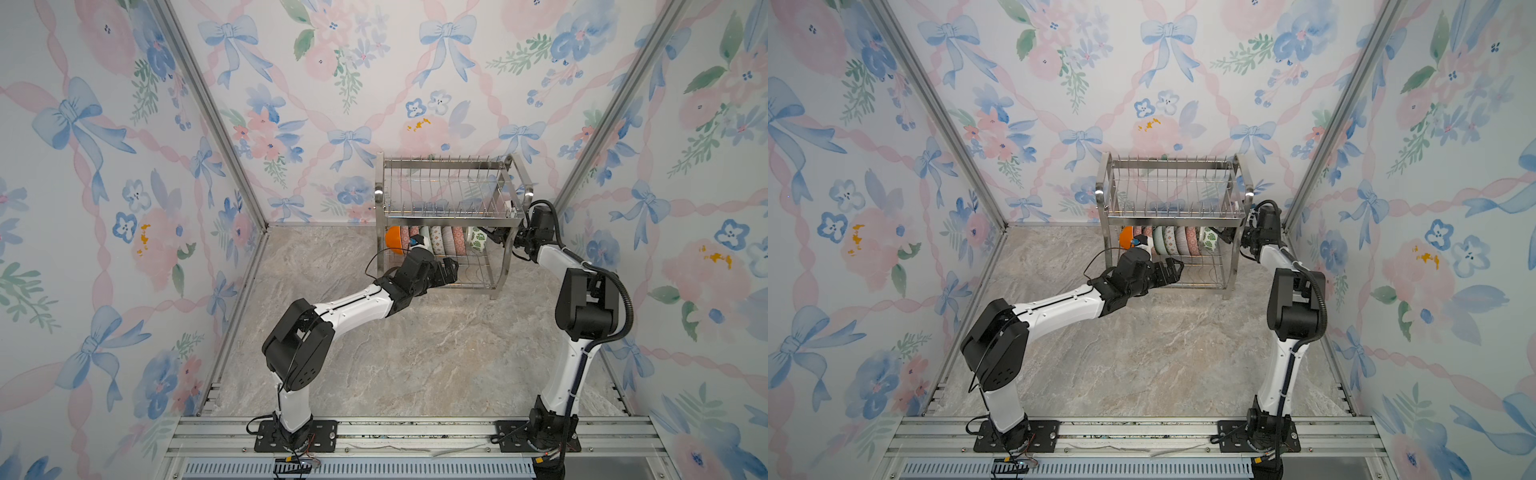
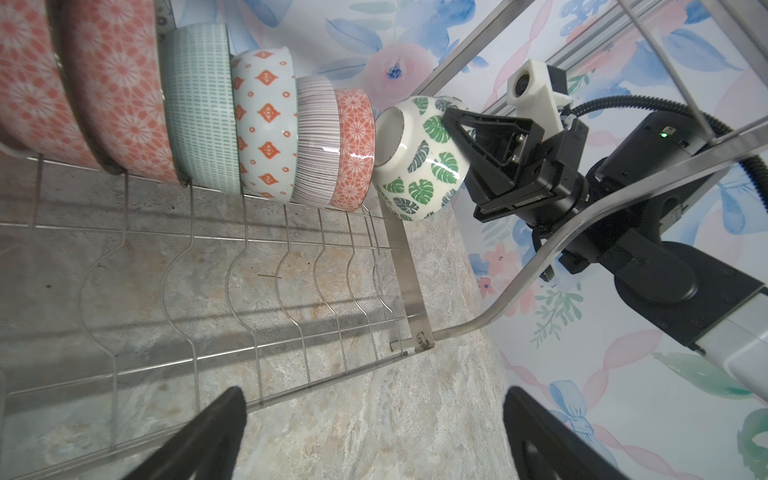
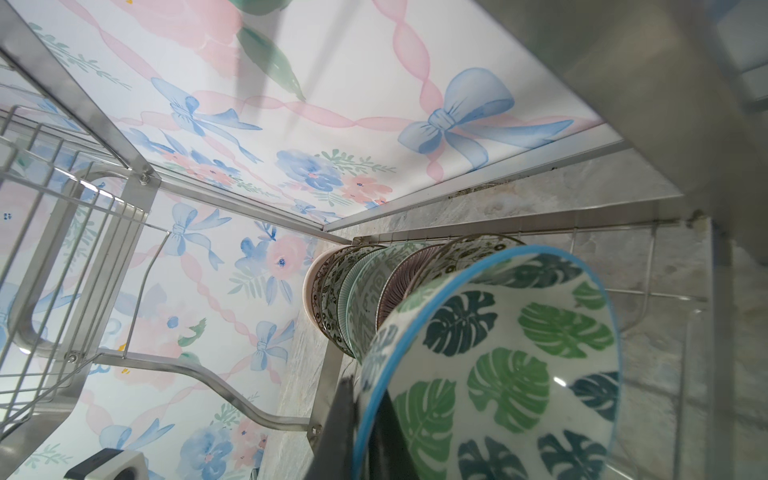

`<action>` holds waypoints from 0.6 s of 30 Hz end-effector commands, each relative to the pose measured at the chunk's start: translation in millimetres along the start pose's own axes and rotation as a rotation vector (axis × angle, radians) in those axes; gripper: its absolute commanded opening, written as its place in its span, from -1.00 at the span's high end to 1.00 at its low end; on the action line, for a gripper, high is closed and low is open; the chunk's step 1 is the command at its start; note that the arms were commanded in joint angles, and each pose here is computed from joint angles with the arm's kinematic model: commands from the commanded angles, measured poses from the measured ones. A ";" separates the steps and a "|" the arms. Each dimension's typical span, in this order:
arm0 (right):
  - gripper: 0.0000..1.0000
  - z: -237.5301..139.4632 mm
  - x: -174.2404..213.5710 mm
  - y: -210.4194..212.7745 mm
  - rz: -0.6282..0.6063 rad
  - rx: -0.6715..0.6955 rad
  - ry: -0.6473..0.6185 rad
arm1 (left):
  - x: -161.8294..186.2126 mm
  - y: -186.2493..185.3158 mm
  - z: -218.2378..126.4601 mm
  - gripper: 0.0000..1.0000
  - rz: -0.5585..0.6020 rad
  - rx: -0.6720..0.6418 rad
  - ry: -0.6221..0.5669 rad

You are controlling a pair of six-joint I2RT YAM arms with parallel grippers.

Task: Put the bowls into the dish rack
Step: 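Lower the green-leaf bowl into the rack slot beside the black-leaf bowl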

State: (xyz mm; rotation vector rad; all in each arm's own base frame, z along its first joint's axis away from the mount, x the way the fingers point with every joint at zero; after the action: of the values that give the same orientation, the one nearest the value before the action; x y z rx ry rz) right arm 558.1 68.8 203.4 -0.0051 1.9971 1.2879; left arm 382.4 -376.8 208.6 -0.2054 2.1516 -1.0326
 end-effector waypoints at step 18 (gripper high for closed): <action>1.00 28.1 -6.5 -5.6 0.027 -0.137 -0.037 | -3.6 3.4 -2.1 -0.96 0.053 -0.037 -0.011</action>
State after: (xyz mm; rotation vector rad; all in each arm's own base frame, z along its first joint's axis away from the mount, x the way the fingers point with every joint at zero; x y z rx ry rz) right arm 575.9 73.8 179.4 0.0632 1.9489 1.3939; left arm 381.9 -372.9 202.4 -0.1881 2.1724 -0.9822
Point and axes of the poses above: each gripper's point midway between its finger pads, its own z axis out along the fingers, its own y axis along the line the jaws close on, x = y × z, the point moved 2 cm from there along -z, back along the fingers, and after that the axes turned 8 degrees about -z, right-handed, at the moved point
